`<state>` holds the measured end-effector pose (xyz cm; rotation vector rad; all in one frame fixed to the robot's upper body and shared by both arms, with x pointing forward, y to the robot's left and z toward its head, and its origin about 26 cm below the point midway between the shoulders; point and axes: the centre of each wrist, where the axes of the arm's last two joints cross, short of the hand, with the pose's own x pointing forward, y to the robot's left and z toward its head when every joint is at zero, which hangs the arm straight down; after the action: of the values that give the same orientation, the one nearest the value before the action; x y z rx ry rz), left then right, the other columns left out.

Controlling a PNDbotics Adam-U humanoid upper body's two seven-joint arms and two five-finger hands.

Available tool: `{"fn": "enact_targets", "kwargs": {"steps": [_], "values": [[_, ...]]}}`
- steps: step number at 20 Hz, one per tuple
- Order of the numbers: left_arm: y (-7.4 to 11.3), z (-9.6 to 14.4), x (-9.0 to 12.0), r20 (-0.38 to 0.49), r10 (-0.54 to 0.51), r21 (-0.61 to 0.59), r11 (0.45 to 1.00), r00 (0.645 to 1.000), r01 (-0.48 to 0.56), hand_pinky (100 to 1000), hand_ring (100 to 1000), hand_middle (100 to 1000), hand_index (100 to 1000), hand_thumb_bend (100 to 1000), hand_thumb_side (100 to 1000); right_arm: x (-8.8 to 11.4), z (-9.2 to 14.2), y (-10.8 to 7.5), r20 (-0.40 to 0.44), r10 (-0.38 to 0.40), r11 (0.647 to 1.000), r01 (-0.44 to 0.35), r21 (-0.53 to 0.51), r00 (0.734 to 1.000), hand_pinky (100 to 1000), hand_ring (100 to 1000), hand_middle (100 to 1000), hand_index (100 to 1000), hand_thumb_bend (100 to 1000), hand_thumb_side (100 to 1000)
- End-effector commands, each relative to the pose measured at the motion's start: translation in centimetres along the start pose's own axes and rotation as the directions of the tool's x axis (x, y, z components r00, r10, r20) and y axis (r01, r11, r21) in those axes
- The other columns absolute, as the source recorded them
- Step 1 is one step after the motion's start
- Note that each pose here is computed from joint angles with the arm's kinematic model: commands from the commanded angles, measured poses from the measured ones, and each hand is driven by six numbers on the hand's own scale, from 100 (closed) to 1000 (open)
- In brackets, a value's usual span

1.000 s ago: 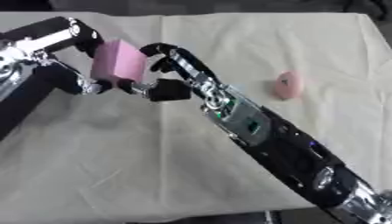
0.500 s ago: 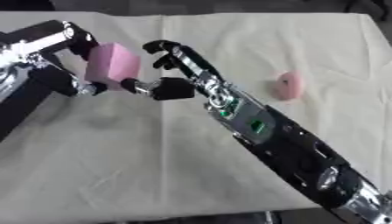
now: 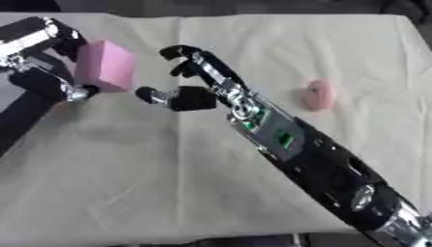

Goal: Pick up the objects with one hand, pass them to the other hand, and then place them into the box on the other side of the table.

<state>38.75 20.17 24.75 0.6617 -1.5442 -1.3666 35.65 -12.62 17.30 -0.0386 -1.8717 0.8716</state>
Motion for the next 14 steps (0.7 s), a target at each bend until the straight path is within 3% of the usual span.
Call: {"fn": "enact_targets", "kwargs": {"steps": [1,5,8,14], "values": [[2.0,1.2,-0.9,-0.027,-0.013,0.067,0.998,1.0,0.015,762,636,531,390,239,122,0.7,0.1,-1.0,0.022,0.015,1.0,-0.015,-0.022,1.0,826,759,840,855,582,418],[2.1,1.5,-1.3,-0.043,-0.01,0.075,0.997,0.999,0.013,762,636,531,390,242,114,0.7,0.1,-1.1,0.019,0.016,1.0,-0.015,-0.024,1.0,825,758,840,852,576,420],[2.8,2.9,-3.9,-0.129,-0.002,0.126,0.992,0.992,0.019,763,635,531,389,244,110,0.7,0.3,-1.2,0.019,0.014,1.0,-0.014,-0.028,1.0,825,758,840,850,572,420],[3.7,5.1,-6.3,-0.208,0.031,0.203,0.979,0.978,0.012,763,631,528,387,244,102,0.9,0.3,-1.2,0.024,0.009,1.0,-0.009,-0.029,1.0,825,758,840,847,569,419]]}}
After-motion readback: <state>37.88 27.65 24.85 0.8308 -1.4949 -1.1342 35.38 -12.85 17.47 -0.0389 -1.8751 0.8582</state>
